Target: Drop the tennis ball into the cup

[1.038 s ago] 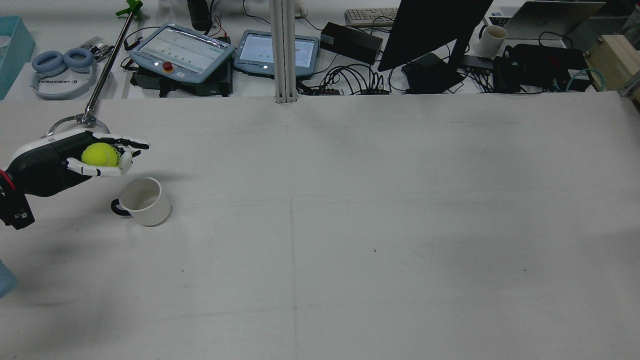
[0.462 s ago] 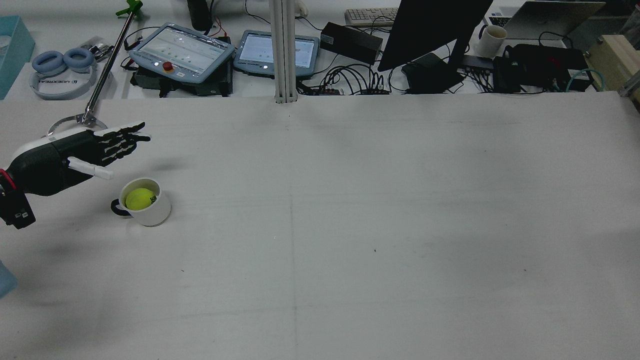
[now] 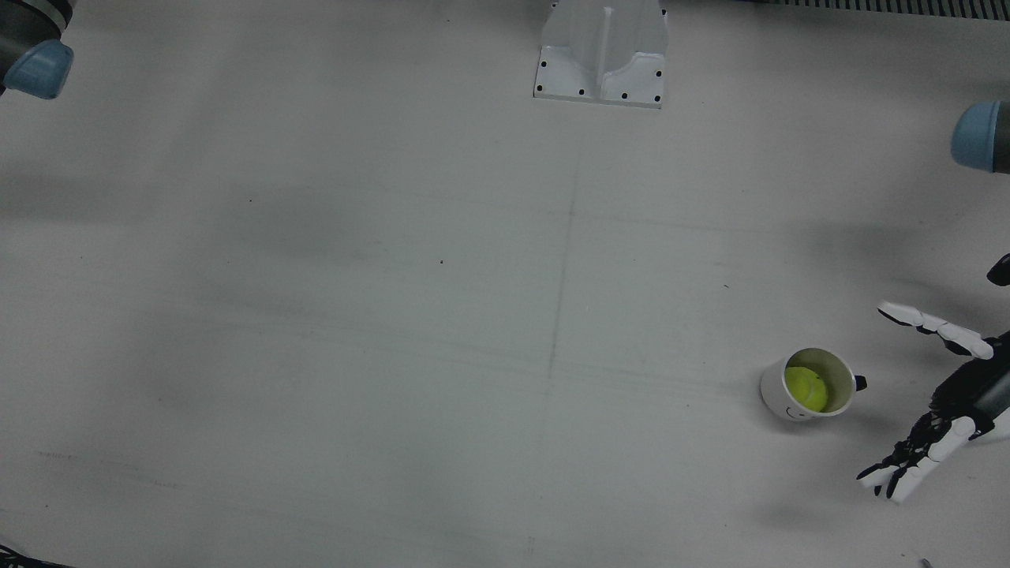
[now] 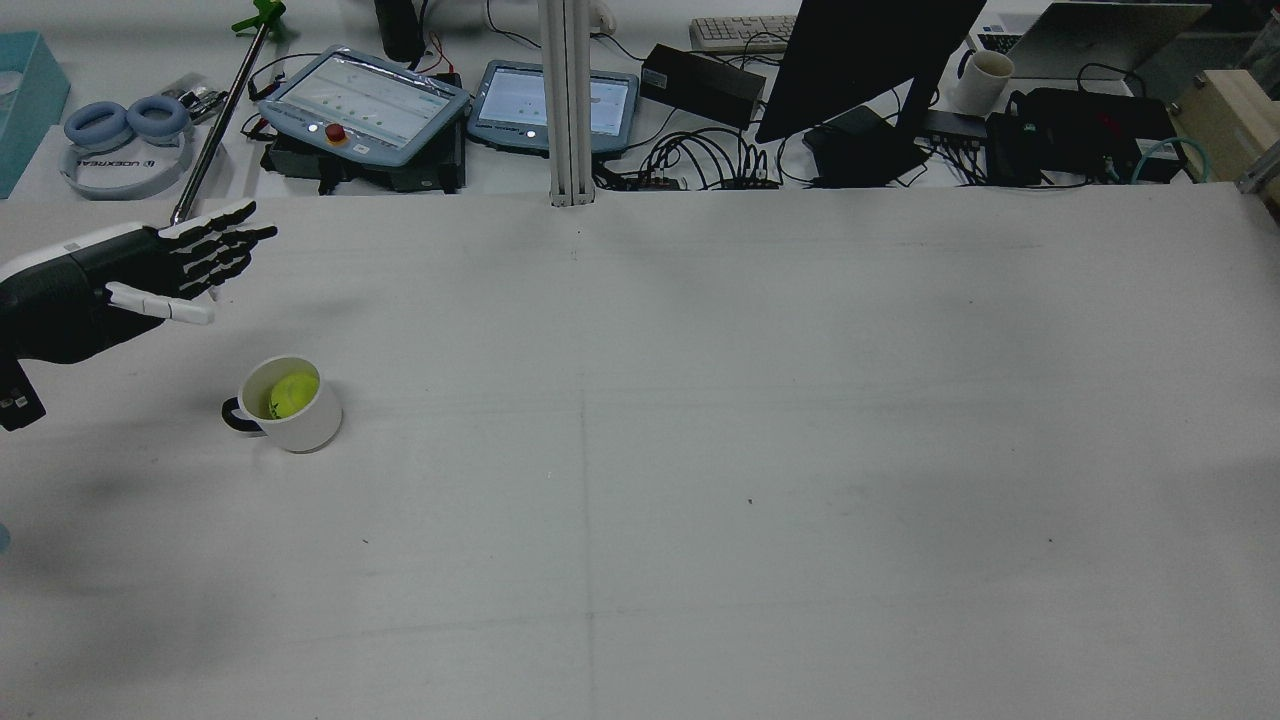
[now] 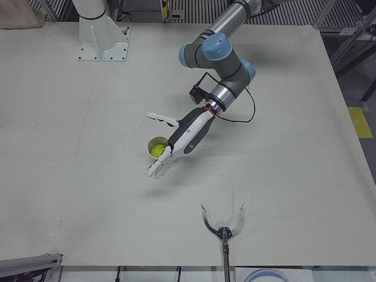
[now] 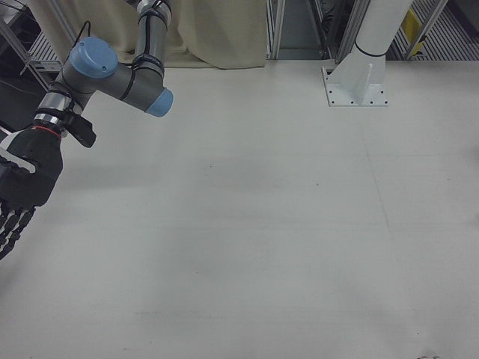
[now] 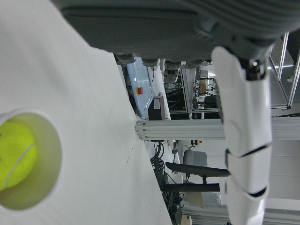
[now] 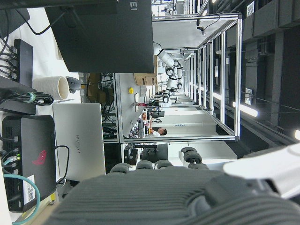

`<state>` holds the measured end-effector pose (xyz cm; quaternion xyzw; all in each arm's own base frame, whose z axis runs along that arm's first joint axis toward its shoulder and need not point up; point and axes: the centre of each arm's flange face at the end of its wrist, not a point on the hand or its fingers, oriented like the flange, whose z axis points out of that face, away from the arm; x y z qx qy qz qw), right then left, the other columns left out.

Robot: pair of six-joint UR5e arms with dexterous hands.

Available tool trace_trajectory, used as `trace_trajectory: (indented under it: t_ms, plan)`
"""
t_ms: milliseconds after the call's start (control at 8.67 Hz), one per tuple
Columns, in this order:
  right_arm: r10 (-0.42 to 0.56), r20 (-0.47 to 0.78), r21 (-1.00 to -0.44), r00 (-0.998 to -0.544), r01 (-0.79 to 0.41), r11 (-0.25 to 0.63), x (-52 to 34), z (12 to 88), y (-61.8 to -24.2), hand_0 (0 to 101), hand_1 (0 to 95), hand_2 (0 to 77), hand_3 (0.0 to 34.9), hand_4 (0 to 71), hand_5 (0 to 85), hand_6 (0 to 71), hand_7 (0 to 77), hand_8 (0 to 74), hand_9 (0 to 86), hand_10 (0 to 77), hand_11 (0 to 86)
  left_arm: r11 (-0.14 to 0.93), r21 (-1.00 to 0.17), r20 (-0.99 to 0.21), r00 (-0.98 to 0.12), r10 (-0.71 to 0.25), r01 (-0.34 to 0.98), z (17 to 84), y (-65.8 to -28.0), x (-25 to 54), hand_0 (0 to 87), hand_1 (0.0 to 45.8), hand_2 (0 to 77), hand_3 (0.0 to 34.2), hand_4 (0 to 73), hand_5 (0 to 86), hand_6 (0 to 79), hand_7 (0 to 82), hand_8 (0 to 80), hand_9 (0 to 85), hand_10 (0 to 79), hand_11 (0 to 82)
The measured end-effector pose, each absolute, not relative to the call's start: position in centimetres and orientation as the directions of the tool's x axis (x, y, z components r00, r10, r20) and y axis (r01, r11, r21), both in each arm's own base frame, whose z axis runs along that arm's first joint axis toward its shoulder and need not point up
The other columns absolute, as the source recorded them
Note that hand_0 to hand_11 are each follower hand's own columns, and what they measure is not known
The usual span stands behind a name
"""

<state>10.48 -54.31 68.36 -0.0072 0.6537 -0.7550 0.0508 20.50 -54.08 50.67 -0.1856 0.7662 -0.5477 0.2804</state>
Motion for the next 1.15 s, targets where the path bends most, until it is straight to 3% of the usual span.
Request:
trace_trajectory:
  t_ms: [231, 346, 462, 577, 923, 1154]
  plan:
    - [-0.086, -0.056, -0.988, -0.995, 0.067, -0.140, 10.5, 68.4, -54.3, 0, 0.5, 0.5, 0.0, 0.0, 0.0, 0.0, 0.0, 0.0, 0.0, 0.0, 0.5, 0.324, -0.942, -0.232, -0.861, -0.453, 0.083, 49.0, -57.9, 11.9, 55.4, 23.5, 4.4, 0.0, 1.1, 2.2, 0.0, 13.1, 0.0, 1.1, 0.0, 0.0]
    - [-0.086, -0.056, -0.988, -0.995, 0.067, -0.140, 10.5, 68.4, -54.3, 0, 0.5, 0.5, 0.0, 0.0, 0.0, 0.0, 0.0, 0.0, 0.0, 0.0, 0.5, 0.302, -0.946, -0.236, -0.894, -0.381, 0.121, 48.9, -60.1, 7.4, 56.6, 27.8, 1.1, 0.0, 1.1, 2.7, 0.0, 9.3, 0.0, 1.1, 0.0, 0.0]
    - [-0.086, -0.056, -0.988, -0.995, 0.067, -0.140, 10.5, 68.4, -54.3, 0, 0.5, 0.5, 0.0, 0.0, 0.0, 0.0, 0.0, 0.0, 0.0, 0.0, 0.5, 0.262, -0.953, -0.235, -0.917, -0.321, 0.152, 49.9, -61.7, 3.3, 54.9, 24.5, 1.6, 0.0, 1.1, 2.7, 0.0, 10.9, 0.0, 1.1, 0.0, 0.0]
    - [-0.086, -0.056, -0.988, -0.995, 0.067, -0.140, 10.5, 68.4, -54.3, 0, 0.5, 0.5, 0.0, 0.0, 0.0, 0.0, 0.0, 0.0, 0.0, 0.0, 0.5, 0.217, -0.961, -0.231, -0.932, -0.278, 0.173, 51.4, -62.4, 0.0, 56.7, 28.9, 2.2, 0.0, 1.1, 2.7, 0.0, 13.1, 0.0, 1.1, 0.0, 0.5]
    - [-0.086, -0.055, -0.988, -0.995, 0.067, -0.139, 10.5, 68.3, -54.3, 0, 0.5, 0.5, 0.0, 0.0, 0.0, 0.0, 0.0, 0.0, 0.0, 0.0, 0.5, 0.132, -0.973, -0.217, -0.947, -0.237, 0.190, 54.1, -62.0, -4.0, 60.4, 29.5, 1.6, 0.0, 1.1, 3.8, 0.0, 15.8, 0.0, 1.1, 0.0, 0.5]
    - [-0.087, -0.055, -0.988, -0.995, 0.067, -0.139, 10.5, 68.3, -54.3, 0, 0.5, 0.5, 0.0, 0.0, 0.0, 0.0, 0.0, 0.0, 0.0, 0.0, 0.5, 0.127, -0.974, -0.215, -0.948, -0.233, 0.190, 54.2, -61.7, -4.4, 59.0, 27.3, 0.5, 0.0, 1.1, 3.8, 0.0, 15.8, 0.0, 1.1, 0.0, 0.5]
